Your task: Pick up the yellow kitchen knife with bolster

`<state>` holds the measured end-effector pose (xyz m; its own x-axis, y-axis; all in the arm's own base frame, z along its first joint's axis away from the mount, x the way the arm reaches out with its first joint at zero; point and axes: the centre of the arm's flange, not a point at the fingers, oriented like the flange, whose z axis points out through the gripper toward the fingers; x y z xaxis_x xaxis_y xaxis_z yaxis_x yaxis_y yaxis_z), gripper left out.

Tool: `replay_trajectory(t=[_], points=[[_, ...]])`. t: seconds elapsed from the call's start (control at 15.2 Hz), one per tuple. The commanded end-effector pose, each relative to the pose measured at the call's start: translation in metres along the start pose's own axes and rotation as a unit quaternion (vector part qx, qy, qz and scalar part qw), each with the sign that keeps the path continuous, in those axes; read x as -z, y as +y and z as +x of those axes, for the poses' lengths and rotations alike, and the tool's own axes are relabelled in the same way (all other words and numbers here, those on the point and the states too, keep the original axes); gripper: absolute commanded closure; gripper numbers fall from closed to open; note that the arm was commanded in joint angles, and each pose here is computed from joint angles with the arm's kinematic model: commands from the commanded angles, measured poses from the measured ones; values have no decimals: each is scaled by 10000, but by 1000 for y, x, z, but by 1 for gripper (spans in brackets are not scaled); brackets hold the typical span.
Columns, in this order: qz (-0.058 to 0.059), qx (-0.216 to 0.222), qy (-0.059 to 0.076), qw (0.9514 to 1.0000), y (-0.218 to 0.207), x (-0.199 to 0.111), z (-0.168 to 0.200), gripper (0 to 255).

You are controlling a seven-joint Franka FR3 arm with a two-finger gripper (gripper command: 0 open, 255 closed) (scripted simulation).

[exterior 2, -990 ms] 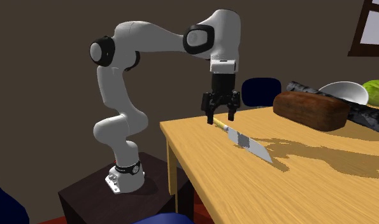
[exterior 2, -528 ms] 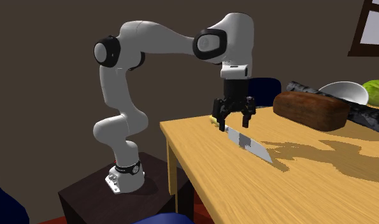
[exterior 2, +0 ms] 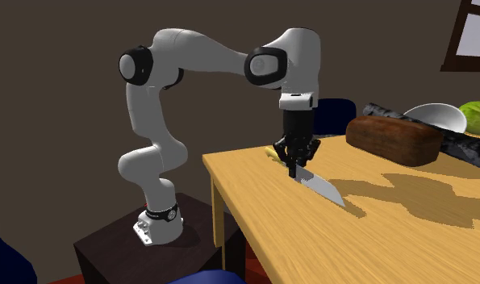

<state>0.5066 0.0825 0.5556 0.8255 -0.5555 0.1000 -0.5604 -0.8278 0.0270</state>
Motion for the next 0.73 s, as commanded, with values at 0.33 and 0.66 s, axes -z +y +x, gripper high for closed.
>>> replay_trajectory(t=[0.33,0.66], points=[[0,0,0,10000,0,0,0,255],[1,0,0,10000,1,20,2,255]])
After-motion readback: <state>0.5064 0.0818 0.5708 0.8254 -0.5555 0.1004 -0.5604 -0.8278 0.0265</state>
